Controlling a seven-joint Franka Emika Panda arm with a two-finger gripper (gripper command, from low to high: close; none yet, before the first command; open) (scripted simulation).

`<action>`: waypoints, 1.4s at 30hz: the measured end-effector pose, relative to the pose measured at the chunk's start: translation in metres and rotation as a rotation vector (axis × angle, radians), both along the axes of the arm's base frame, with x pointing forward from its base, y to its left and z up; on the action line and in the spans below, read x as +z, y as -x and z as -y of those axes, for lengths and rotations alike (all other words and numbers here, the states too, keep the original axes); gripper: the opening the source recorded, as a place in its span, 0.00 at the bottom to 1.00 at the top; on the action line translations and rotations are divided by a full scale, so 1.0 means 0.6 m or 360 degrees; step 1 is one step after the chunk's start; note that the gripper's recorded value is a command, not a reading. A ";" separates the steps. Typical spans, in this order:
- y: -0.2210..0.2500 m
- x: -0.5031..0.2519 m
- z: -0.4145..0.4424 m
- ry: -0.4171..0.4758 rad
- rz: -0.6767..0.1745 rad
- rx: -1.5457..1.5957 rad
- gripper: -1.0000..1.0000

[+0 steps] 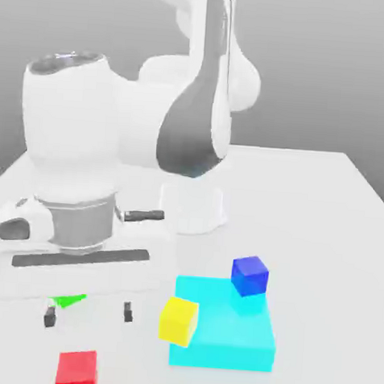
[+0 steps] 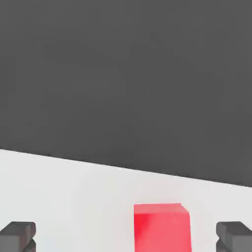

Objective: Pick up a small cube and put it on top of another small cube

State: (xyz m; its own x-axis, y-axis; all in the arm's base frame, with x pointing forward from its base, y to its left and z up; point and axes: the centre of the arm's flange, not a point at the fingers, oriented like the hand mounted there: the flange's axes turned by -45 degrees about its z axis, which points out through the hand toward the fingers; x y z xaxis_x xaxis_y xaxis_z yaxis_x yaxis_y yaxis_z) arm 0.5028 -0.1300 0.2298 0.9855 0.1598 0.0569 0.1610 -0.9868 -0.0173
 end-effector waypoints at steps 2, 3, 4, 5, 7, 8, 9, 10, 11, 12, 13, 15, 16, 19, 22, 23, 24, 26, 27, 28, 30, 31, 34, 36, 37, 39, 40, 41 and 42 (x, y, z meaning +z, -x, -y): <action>0.011 -0.050 0.015 0.0032 -0.0061 0.0015 0.50; 0.013 -0.073 0.018 0.0039 -0.0072 0.0019 0.50; 0.013 -0.097 0.019 0.0043 -0.0077 0.0021 0.50; 0.014 -0.121 0.020 0.0044 -0.0080 0.0022 0.50; 0.016 -0.159 0.021 0.0043 -0.0083 0.0021 0.00; 0.016 -0.159 0.021 0.0043 -0.0083 0.0021 0.00; 0.016 -0.159 0.021 0.0043 -0.0084 0.0021 0.00; 0.017 -0.159 0.021 0.0043 -0.0084 0.0021 0.00; 0.017 -0.159 0.020 0.0042 -0.0085 0.0021 0.00; 0.017 -0.159 0.020 0.0042 -0.0086 0.0021 0.00; 0.017 -0.166 0.020 0.0042 -0.0086 0.0021 0.00; 0.016 -0.141 0.021 0.0044 -0.0085 0.0023 0.00; 0.015 -0.121 0.021 0.0044 -0.0085 0.0023 0.00; 0.009 -0.062 0.012 0.0032 -0.0092 0.0040 0.00; 0.018 -0.027 -0.055 -0.0035 -0.0102 0.0123 0.00; 0.025 -0.016 -0.080 -0.0058 -0.0106 0.0157 0.00; 0.033 -0.006 -0.106 -0.0078 -0.0109 0.0192 0.00; 0.052 0.016 -0.155 -0.0112 -0.0116 0.0265 0.00; 0.063 0.026 -0.184 -0.0125 -0.0120 0.0313 0.00; 0.075 0.037 -0.216 -0.0134 -0.0123 0.0371 0.00; 0.103 0.057 -0.264 -0.0145 -0.0130 0.0459 0.00; 0.118 0.067 -0.283 -0.0147 -0.0133 0.0496 0.00; 0.165 0.094 -0.326 -0.0135 -0.0137 0.0587 0.00; 0.199 0.109 -0.356 -0.0113 -0.0138 0.0660 0.00; 0.217 0.116 -0.369 -0.0098 -0.0137 0.0696 0.00; 0.256 0.122 -0.388 -0.0055 -0.0124 0.0755 0.00; 0.275 0.124 -0.395 -0.0030 -0.0115 0.0781 0.00; 0.295 0.124 -0.400 -0.0002 -0.0105 0.0805 0.00; 0.313 0.121 -0.401 0.0028 -0.0090 0.0820 0.00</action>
State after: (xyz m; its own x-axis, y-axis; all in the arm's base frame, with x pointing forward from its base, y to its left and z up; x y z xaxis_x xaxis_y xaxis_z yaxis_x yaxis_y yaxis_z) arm 0.3149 0.1107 0.3026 0.7803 0.6254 -0.0010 0.6252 -0.7801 -0.0244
